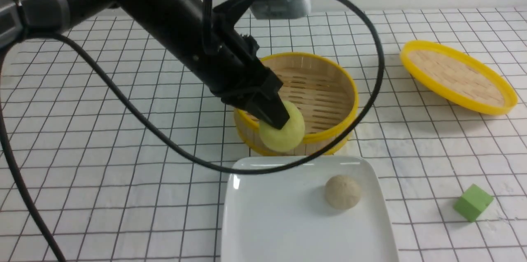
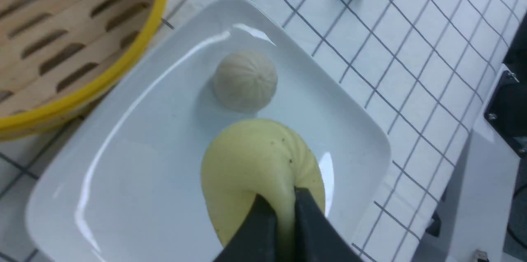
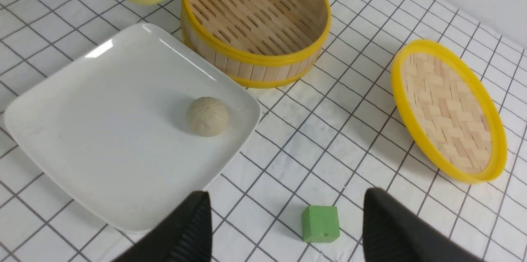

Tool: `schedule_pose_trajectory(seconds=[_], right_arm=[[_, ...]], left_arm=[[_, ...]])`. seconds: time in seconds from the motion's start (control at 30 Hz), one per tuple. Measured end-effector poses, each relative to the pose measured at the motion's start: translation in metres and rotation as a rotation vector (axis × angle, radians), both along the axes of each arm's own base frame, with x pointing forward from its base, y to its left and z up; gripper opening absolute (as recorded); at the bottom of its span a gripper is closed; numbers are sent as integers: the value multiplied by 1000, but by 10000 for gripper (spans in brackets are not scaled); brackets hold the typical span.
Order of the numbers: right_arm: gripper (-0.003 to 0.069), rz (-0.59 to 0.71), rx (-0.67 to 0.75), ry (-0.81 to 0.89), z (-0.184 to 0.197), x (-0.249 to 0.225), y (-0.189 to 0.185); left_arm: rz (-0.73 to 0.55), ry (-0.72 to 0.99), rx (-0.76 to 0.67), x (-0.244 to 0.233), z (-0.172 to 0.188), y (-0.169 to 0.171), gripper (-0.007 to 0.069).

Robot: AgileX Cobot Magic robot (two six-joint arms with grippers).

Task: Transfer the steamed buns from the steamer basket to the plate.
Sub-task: Use the left arm to put the steamed stuffed bun into the plate

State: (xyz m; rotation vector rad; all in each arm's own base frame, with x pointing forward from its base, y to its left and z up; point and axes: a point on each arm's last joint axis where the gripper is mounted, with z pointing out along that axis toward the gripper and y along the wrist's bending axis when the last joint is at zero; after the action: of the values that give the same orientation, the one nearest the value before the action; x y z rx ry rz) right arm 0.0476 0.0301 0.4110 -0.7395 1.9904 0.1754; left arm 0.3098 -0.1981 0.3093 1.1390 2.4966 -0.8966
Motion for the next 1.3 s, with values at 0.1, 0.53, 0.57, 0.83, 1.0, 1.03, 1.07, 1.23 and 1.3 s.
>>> schedule_pose_trajectory(seconds=[0.1,0.53,0.57,0.83,1.0,1.03,1.07,1.23,1.3], right_arm=[[484,-1,-6,18,-5,2,1],[484,-12,-4,57,-37,17,6],[484,-11,-2,54,-37,17,6],[484,-11,2,54,-38,17,6],[484,-11,2,54,-38,17,6],[484,-11,3,54,-38,17,6],[484,-11,3,54,-38,17,6],[484,-11,3,54,-38,17,6],[484,-11,2,54,-38,17,6]], left_arm=[[-16,47,-1,-6,-18,1,19],[22,-37,-65,-10,-102,2,19],[26,-39,-63,-10,-103,2,19],[60,-79,-8,6,-136,1,19],[60,-50,-1,7,-146,0,19],[59,-48,0,7,-147,0,19],[59,-48,0,7,-147,0,20],[57,-41,-5,6,-146,0,46],[49,-28,-9,5,-146,-1,87]])
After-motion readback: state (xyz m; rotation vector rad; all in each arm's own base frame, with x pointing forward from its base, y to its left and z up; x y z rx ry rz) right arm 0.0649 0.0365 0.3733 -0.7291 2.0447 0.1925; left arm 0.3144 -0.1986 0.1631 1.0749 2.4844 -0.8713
